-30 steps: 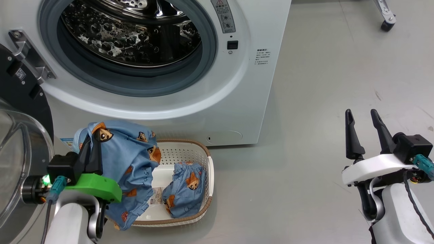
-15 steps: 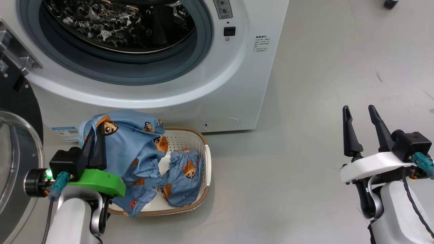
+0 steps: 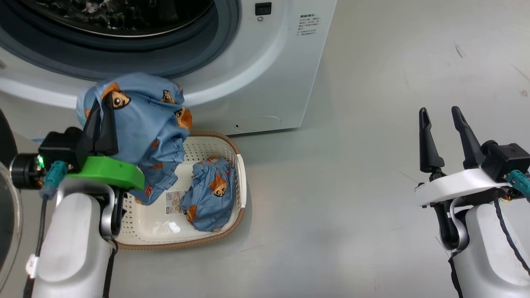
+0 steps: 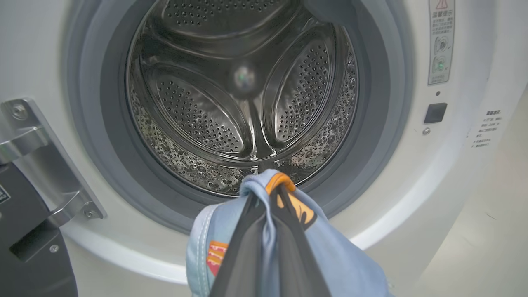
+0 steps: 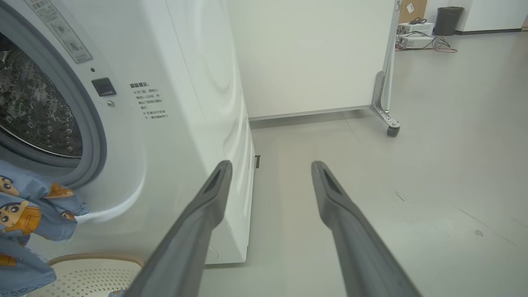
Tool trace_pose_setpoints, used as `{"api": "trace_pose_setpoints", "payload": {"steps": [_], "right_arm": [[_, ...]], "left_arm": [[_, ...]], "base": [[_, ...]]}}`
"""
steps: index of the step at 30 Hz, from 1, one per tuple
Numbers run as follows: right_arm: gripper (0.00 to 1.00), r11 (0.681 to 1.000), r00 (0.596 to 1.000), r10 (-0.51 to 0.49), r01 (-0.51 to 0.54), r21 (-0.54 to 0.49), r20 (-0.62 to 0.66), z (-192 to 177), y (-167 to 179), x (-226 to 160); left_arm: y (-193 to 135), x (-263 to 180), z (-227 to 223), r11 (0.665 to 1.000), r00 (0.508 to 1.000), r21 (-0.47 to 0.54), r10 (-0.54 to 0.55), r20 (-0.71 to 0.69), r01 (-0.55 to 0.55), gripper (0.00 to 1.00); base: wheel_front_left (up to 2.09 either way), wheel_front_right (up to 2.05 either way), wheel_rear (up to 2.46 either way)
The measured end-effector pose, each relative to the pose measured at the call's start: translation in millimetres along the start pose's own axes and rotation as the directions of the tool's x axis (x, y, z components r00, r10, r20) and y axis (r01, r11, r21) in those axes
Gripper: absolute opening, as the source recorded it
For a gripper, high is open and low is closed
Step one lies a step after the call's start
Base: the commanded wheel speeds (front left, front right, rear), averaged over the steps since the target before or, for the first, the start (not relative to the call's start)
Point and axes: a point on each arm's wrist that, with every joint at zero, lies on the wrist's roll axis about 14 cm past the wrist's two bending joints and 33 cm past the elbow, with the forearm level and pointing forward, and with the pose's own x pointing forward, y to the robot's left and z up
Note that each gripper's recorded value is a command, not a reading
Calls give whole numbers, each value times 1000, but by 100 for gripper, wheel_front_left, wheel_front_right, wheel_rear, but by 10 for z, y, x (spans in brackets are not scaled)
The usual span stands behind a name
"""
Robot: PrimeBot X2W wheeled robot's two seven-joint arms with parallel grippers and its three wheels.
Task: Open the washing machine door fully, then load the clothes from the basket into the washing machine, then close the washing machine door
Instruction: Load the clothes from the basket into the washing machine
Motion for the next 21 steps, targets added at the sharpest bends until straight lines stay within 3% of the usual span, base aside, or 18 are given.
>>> {"api": "trace_pose_setpoints", "payload": {"steps": [21], "right_arm": [[100, 997, 996, -75, 75, 2, -39, -177, -246, 169]], "left_arm": [[-84, 1061, 58, 995, 997, 52, -78, -12, 79, 0]], "base": [[0, 0, 0]]}}
